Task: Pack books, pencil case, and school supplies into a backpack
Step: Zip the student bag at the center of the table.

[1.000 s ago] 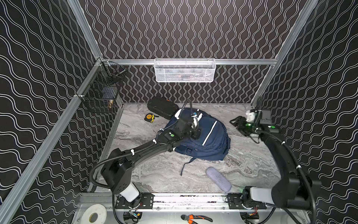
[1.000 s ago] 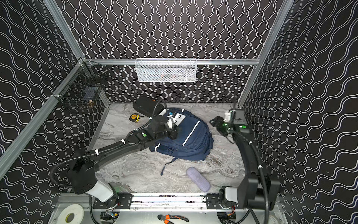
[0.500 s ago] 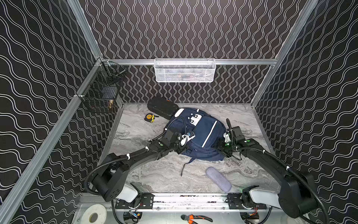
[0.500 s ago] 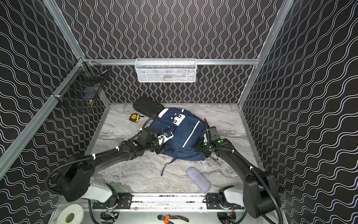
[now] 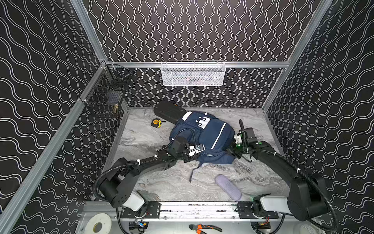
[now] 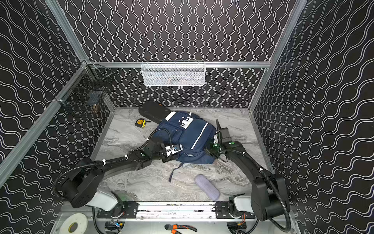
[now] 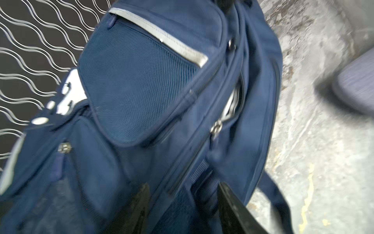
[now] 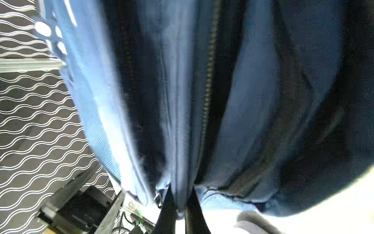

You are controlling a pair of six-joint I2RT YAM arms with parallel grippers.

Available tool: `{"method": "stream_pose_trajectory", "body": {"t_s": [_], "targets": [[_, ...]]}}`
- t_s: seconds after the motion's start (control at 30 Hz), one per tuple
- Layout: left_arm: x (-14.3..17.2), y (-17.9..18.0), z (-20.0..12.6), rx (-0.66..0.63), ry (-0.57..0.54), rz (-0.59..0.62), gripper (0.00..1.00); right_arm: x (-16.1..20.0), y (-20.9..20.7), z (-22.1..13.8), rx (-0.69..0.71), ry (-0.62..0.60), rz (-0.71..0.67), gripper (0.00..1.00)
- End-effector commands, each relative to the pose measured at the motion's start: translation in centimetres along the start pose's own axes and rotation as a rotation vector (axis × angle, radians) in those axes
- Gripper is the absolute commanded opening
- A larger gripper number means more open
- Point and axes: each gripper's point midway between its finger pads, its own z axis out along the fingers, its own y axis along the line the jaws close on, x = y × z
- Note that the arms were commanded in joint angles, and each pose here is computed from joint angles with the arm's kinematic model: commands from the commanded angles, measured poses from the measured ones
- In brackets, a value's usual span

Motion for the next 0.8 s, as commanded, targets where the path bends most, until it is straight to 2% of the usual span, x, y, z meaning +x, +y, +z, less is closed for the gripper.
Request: {"method": "stream_pose_trajectory", "body": {"t_s": [0.0,0.13,0.23,0.43,0.53,0.63,0.77], "targets": [[-1.3,1.3,-0.3,-0.048,-0.032,0.118,0.58,-0.2,0.2,-1.0,-0.001,0.026,-0.056,0.0],[-3.1,1.9,0.0,-0.05,-0.068,0.126,0.57,0.5,0.4,-1.3,0.017,0.123,-0.109,0.0],[-4.1,0.6,0.7,0.013,-0.08,0.165,0.57,0.4,1.4,-1.9,-0.009,0.129,-0.126,0.0],[-2.8,-2.4,2.1,0.105,-0.009,0.233,0.55,0.2,2.8,-2.9,-0.037,0.128,-0.143,0.0],[-2.2,-2.6,2.3,0.11,0.005,0.24,0.5,0.0,3.1,-3.3,-0.032,0.122,-0.156,0.0],[-1.5,-2.0,2.9,0.08,0.044,0.244,0.39,-0.1,3.4,-3.5,-0.038,0.124,-0.164,0.0],[-0.8,-1.3,3.7,0.044,0.084,0.258,0.39,0.0,3.7,-3.6,-0.045,0.13,-0.168,0.0]]}}
